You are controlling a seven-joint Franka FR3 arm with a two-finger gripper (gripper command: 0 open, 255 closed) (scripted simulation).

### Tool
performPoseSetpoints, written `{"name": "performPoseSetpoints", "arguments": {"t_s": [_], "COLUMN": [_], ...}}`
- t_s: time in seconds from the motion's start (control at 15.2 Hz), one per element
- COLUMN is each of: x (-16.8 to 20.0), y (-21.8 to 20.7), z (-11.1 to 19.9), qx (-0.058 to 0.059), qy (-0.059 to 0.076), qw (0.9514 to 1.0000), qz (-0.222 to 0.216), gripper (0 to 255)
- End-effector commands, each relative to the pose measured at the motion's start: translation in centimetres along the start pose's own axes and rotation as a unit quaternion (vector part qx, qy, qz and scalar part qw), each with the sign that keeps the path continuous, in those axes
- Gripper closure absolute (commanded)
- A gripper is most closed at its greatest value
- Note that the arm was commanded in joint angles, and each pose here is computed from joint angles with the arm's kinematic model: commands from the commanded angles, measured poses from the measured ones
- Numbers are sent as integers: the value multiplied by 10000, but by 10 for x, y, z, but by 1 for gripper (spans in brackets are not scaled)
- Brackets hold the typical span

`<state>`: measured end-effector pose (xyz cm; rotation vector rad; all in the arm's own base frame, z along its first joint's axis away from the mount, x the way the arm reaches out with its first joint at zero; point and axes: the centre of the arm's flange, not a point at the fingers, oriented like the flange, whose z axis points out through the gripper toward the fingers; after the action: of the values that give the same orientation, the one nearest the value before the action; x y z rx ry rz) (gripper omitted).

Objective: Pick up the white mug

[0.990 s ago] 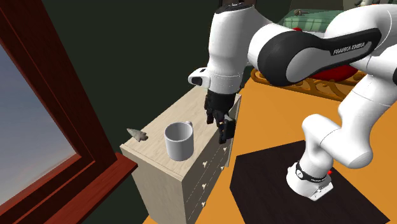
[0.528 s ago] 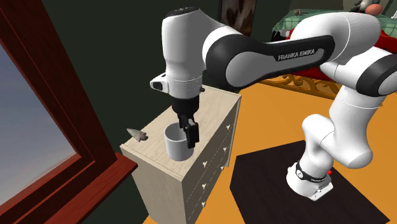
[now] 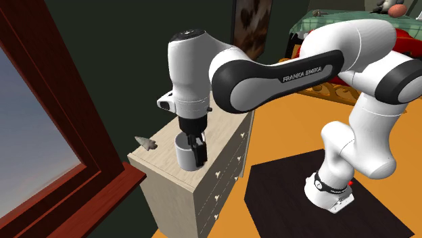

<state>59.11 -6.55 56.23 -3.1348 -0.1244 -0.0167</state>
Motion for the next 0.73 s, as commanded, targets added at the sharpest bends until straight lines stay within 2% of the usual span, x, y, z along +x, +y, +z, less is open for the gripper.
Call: {"name": "performPoseSetpoints", "arguments": {"t_s": [0.0,0.07,0.66], "x": [0,-1,0], "y": [0,1,0], "z": [4,5,4], "qx": [0,-1,0], "qy": [3,3,3], "qw": [10000,10000,10000], "qz": [0,0,0], "gripper": [0,255,255]}}
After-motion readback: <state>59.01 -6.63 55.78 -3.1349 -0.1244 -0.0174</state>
